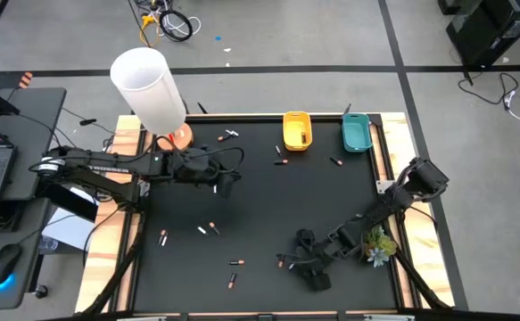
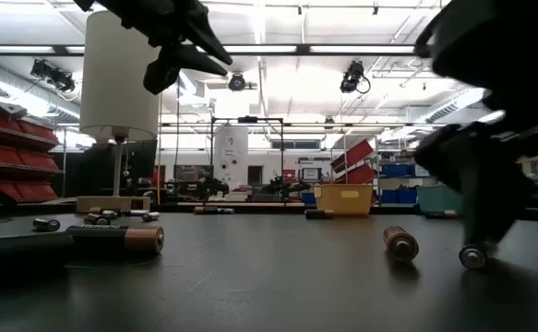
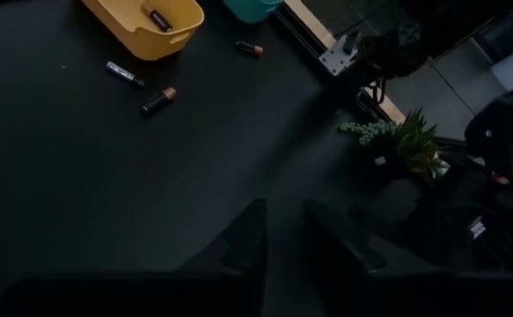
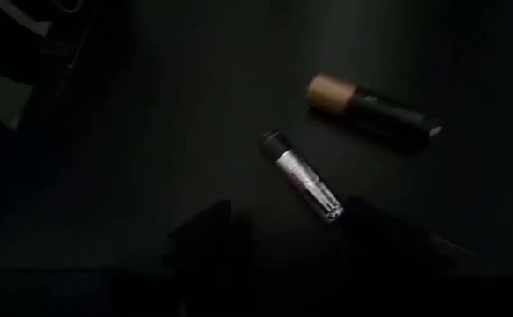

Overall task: Sort batteries
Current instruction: Put the silver battery into the blue bin

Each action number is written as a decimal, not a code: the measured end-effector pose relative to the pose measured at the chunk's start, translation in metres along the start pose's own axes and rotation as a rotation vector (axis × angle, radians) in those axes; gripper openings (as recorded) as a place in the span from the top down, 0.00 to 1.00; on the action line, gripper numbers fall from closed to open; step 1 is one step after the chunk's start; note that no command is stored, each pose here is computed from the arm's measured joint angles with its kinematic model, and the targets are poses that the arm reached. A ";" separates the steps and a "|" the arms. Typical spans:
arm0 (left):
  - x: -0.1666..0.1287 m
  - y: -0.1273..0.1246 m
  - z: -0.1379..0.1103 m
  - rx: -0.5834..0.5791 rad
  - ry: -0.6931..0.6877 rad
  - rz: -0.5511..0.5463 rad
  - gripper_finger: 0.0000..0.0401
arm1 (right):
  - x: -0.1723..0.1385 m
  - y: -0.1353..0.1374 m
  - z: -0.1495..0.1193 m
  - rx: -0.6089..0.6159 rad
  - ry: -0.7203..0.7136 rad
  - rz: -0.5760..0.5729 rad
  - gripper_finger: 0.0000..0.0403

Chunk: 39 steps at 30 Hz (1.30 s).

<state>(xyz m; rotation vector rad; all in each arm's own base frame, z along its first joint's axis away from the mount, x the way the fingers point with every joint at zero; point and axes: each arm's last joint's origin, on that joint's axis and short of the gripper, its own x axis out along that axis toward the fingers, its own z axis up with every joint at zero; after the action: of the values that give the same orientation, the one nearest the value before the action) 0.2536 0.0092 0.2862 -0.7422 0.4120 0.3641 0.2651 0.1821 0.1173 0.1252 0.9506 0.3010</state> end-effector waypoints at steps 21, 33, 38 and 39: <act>0.000 -0.001 -0.001 -0.061 0.018 -0.021 0.76 | -0.005 0.036 -0.012 -0.107 -0.249 -0.197 0.34; 0.000 -0.002 -0.001 -0.053 0.027 -0.033 0.76 | 0.023 0.020 -0.020 -0.097 -0.315 -0.117 0.38; 0.000 -0.002 -0.001 -0.046 0.034 -0.038 0.76 | 0.037 0.020 -0.025 -0.102 -0.366 -0.106 0.42; 0.000 -0.002 -0.002 -0.045 0.035 -0.038 0.76 | 0.041 0.019 -0.026 -0.099 -0.382 -0.108 0.43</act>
<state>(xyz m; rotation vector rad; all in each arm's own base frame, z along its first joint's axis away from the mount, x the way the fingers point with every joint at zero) 0.2541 0.0068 0.2864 -0.7998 0.4236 0.3258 0.2620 0.2122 0.0747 0.0382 0.5600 0.2134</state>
